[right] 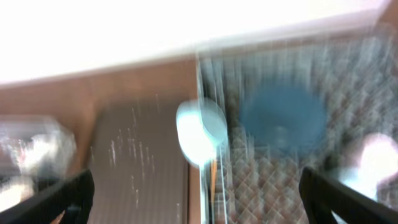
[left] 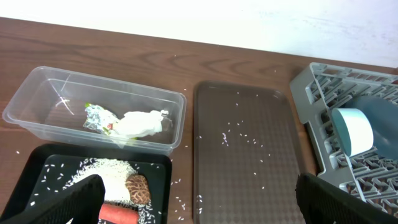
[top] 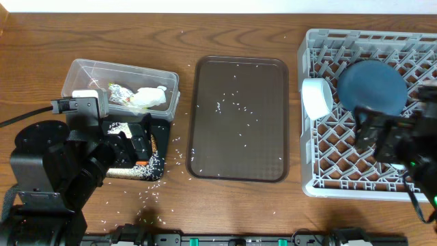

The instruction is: Sort waste into correct bins and load items into the dishwasher rack

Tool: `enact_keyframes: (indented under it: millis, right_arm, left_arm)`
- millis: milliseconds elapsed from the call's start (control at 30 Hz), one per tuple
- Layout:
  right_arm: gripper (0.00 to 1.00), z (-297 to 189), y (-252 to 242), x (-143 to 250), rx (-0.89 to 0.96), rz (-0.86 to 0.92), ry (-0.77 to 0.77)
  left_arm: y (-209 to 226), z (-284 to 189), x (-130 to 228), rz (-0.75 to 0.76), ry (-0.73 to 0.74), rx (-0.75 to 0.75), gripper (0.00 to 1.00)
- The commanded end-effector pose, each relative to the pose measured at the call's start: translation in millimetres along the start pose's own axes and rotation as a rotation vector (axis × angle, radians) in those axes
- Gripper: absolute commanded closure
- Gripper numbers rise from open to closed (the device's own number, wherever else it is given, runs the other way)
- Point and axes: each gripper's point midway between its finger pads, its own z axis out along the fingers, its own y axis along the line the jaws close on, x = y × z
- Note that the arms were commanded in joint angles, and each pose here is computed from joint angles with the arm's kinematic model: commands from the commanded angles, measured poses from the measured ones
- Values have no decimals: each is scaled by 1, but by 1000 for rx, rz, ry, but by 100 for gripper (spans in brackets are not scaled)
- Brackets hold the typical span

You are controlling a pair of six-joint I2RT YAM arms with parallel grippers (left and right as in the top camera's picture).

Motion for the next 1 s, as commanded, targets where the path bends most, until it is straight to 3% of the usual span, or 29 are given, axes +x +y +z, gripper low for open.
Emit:
enact_keyframes:
  millis: [0,167,600,967]
  right_arm:
    - [1,-2,-9,-8,35,-113,-103]
    - [1,14,-9,-3,15,-212,-267]
    - [1,100,-33,149,-24,-210,-286]
    - [1,128,-41,201,-59,-172,-414]
  left_arm:
    - [-2,0,0,19,1,12,2]
    - [-2,0,0,18,1,12,2]
    - [-2,0,0,18,1,12,2]
    - [-2,0,0,18,1,12,2]
